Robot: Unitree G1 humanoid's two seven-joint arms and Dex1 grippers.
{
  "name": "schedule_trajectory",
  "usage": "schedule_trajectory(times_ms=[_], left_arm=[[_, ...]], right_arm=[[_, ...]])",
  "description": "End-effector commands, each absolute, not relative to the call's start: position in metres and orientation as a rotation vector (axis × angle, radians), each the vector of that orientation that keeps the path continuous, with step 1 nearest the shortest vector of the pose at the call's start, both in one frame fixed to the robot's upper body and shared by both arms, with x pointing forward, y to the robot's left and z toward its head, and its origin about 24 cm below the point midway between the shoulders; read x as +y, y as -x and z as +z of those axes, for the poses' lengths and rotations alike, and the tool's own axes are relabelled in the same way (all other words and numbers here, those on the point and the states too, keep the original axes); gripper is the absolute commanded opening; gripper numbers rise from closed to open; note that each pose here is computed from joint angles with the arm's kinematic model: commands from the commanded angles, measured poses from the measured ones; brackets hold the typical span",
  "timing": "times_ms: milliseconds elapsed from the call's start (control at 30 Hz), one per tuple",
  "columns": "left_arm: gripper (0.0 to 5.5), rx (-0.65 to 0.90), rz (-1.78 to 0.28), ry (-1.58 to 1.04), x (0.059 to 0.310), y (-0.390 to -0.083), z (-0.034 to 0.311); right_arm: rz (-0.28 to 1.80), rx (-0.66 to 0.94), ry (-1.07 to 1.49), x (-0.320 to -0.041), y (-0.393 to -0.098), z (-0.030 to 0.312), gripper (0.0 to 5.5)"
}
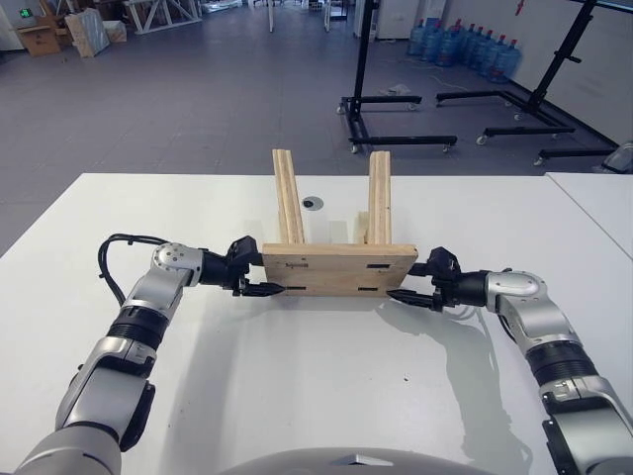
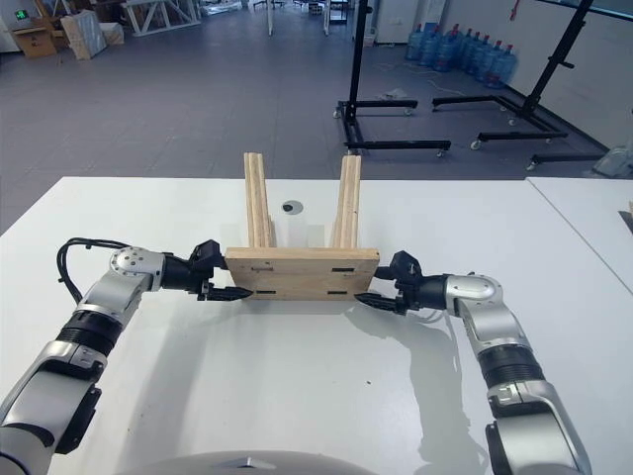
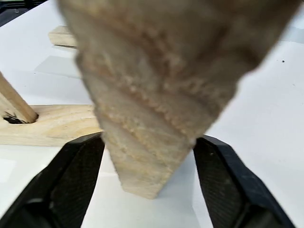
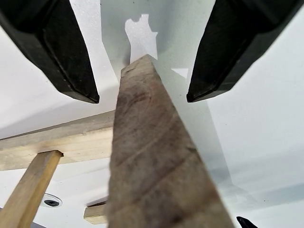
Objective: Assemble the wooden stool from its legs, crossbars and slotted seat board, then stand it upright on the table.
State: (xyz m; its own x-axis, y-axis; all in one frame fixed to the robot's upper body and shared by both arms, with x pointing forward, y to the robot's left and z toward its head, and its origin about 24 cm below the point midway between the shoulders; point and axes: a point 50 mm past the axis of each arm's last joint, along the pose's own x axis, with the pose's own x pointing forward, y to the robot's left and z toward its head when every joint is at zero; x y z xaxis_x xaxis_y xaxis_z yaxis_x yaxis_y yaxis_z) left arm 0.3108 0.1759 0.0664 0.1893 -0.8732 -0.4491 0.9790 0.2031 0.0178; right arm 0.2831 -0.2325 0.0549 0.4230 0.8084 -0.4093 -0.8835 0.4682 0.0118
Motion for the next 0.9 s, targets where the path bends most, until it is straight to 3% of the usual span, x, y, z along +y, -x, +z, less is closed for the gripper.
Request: schedule_trajectory(times_ms=[33, 200, 300, 533, 733, 900], left_arm=[[2.46, 0.404, -1.337, -0.31, 0.176, -0.313, 0.066], [1.74, 0.449, -1.387, -0.169, 0.175, -0.307, 0.07], [1.68, 0.455, -1.43, -0.068, 0.178, -0.292, 0.083], [1.62, 0.436, -1.536, 0.228, 0.173, -0.245, 0.135], [1.53, 0.24, -1.45, 0.657, 0.159, -0.273, 0.208], [1.44, 0.233, -1.024, 0.825, 0.15, -0.312, 0.208]], right_arm=[[1.102, 0.375, 0.203, -0.221, -0.291, 0.054, 2.89], [1.136, 0.395, 0.11, -0.216, -0.283, 0.055, 2.09], [1.21, 0.426, -0.008, -0.212, -0.262, 0.067, 2.05], [1.297, 0.342, -0.624, -0.198, -0.224, 0.14, 2.0], [1.227, 0.098, -1.06, -0.18, -0.229, 0.186, 1.98], [0.866, 0.011, -1.227, -0.179, -0.259, 0.196, 1.77]])
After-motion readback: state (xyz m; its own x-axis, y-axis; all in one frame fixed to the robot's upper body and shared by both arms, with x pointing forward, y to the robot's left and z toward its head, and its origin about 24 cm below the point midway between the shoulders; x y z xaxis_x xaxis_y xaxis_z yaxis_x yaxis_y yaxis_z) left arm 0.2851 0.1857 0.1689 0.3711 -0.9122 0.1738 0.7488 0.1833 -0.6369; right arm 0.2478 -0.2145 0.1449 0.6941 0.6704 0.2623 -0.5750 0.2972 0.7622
